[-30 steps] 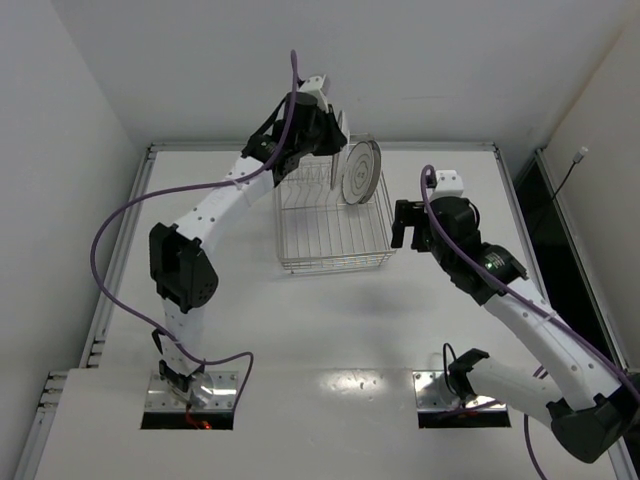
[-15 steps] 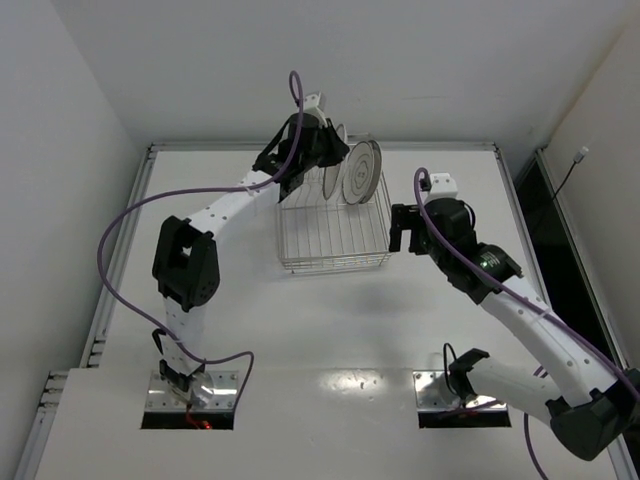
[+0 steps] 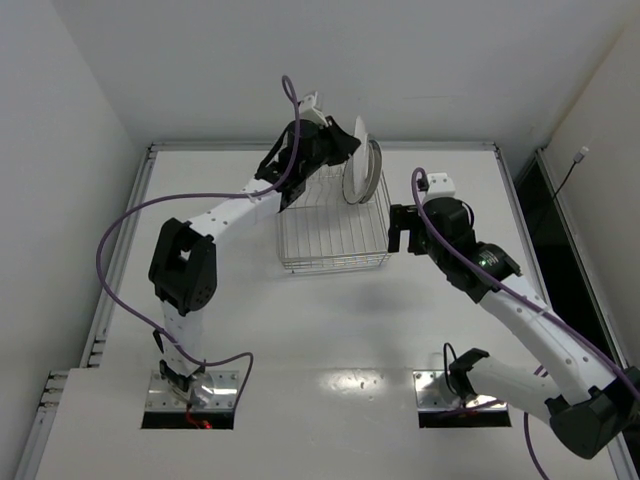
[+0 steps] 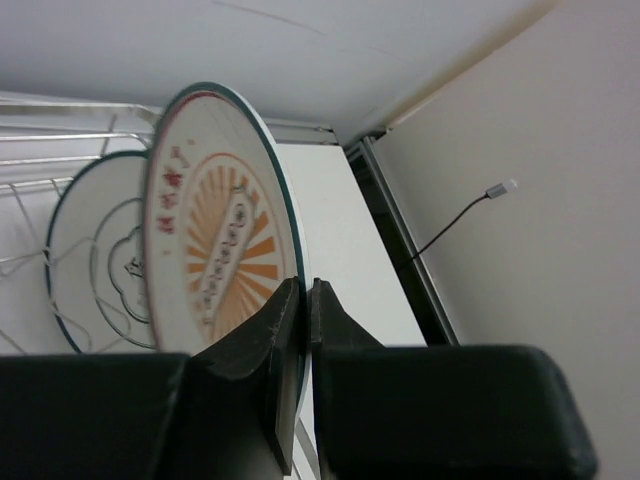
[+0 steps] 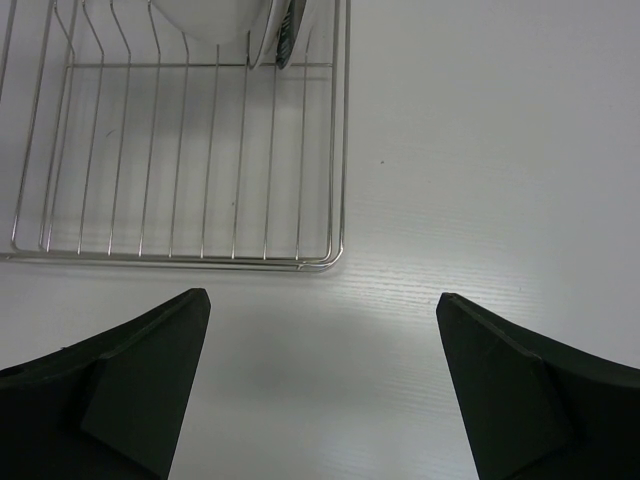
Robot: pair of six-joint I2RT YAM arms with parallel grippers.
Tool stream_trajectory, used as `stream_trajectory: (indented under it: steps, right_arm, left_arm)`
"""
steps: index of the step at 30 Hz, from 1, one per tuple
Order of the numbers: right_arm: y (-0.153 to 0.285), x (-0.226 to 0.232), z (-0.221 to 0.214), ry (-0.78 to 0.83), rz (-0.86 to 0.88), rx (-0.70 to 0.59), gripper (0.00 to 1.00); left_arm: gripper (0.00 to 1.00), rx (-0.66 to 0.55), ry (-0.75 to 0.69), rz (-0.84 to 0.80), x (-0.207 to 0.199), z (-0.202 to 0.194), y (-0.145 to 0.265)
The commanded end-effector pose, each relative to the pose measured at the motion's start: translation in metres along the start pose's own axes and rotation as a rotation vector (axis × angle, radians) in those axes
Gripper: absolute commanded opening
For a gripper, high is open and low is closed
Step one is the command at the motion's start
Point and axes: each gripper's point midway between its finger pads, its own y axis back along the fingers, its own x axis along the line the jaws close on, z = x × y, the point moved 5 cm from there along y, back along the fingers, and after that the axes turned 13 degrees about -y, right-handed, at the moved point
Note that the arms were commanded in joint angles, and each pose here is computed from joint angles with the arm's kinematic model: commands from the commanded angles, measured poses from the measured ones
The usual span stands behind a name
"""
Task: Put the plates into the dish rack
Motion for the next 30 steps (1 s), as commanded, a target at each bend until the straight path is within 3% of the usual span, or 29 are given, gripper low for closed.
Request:
stream_trajectory:
  steps: [1,10,24,30]
  right_arm:
    - [-0.002,0.001,0.006,0.007,0.008,-0.031,0.95]
    - [-0.002,-0.002,0.003,0.022,-0.008,-0.02,0.96]
    - [-0.003,-0.001,-0.001,0.026,0.004,-0.004,0.96]
    - [-0.003,-0.001,-0.001,0.026,0.004,-0.004,0.97]
  left_arm:
    - [0.0,-0.177,0.062,-0.15,-0.046,0.045,0.018]
    - [0.0,-0.164,0.068,-0.112,-0.04,0.033,0.016]
    - [0.0,-0.27,-0.018,-0.004,-0.053,0.065,0.022]
    - [0.0,-0.26,-0.039,0.041,-0.048,0.057,0.016]
